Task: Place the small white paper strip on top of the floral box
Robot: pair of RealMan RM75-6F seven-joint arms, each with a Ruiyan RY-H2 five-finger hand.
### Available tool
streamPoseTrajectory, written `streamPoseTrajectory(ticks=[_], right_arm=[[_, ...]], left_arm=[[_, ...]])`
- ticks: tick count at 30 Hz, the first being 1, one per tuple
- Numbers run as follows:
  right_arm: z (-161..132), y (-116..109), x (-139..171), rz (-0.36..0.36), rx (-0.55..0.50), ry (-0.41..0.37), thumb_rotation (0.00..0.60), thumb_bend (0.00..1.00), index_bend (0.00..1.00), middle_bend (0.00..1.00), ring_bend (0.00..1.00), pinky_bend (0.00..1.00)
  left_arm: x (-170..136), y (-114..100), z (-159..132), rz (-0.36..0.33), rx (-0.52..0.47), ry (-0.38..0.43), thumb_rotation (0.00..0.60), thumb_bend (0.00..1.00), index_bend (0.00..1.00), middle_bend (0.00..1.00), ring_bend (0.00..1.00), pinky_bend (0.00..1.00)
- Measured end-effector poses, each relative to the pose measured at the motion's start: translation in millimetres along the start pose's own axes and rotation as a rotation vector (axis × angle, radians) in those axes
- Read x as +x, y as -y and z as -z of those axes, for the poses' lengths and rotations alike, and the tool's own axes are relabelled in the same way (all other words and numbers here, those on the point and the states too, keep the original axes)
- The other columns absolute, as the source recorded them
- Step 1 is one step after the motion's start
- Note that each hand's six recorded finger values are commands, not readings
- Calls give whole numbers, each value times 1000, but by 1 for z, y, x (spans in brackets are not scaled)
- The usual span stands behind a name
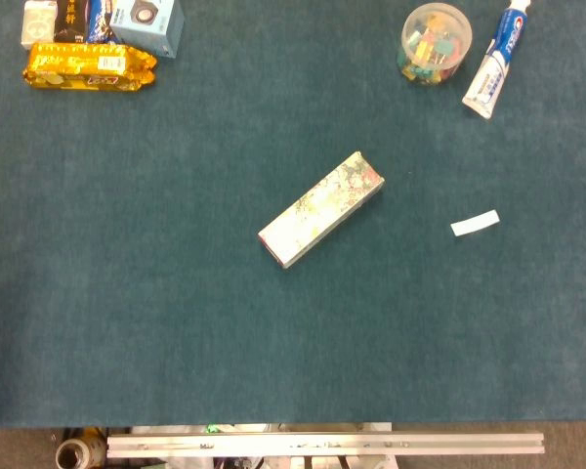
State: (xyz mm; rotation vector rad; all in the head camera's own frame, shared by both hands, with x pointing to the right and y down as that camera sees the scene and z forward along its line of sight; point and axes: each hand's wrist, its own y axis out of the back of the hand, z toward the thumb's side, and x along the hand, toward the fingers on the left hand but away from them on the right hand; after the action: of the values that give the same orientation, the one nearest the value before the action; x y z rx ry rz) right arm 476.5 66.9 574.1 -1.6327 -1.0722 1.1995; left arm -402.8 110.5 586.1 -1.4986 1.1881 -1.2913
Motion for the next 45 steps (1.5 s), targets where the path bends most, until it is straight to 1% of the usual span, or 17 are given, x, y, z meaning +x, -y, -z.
streamPoseTrajectory(ticks=[10,16,19,22,23,24,25,27,29,30,33,36,39,45], right_arm=[[-2,-2,0,7,-4,-17,600,299,422,516,526,519],[-10,-1,-7,-19,-18,-53,600,299,422,525,534,524],[-18,1,-14,-39,-15,-84,600,299,422,545,555,593],[-26,4,-22,-62,-1,-113,600,298,422,585,622,720],[-29,7,-25,-72,8,-124,600,292,422,610,657,773],[-32,9,-28,-81,15,-132,600,271,422,646,706,832],[-34,11,-30,-91,20,-140,600,253,422,671,737,864],[-41,17,-37,-117,31,-157,600,197,422,764,841,957],[-47,24,-44,-144,46,-175,600,183,422,831,915,996],[-50,27,-47,-154,54,-181,600,182,422,863,953,1000],[-58,37,-58,-187,81,-191,600,190,427,913,998,1000],[-63,49,-67,-225,108,-186,600,222,440,935,1000,1000],[-69,63,-77,-263,131,-178,600,228,440,943,1000,1000],[-88,86,-95,-298,123,-181,600,217,440,943,1000,1000]], left_arm=[[-2,-1,-2,-3,2,6,600,345,136,334,304,227],[-2,1,-3,3,2,10,600,345,136,334,304,227],[-3,1,-3,4,0,8,600,345,136,334,304,227],[-4,1,-1,3,0,4,600,345,136,334,304,227],[-4,1,0,4,0,3,600,345,136,334,304,227],[-4,1,0,4,0,2,600,345,136,334,304,227],[-4,1,1,5,1,1,600,345,136,334,304,227],[-5,2,2,6,0,-1,600,345,136,334,304,227],[-5,3,3,9,1,-5,600,345,136,334,304,227],[-5,3,4,11,1,-6,600,345,136,334,304,227],[-5,5,6,15,0,-9,600,345,136,334,304,227],[-4,6,7,19,-2,-8,600,345,136,334,304,227],[-3,8,7,22,-5,-6,600,345,136,334,304,227],[-4,11,10,29,-9,-10,600,345,136,334,304,227]])
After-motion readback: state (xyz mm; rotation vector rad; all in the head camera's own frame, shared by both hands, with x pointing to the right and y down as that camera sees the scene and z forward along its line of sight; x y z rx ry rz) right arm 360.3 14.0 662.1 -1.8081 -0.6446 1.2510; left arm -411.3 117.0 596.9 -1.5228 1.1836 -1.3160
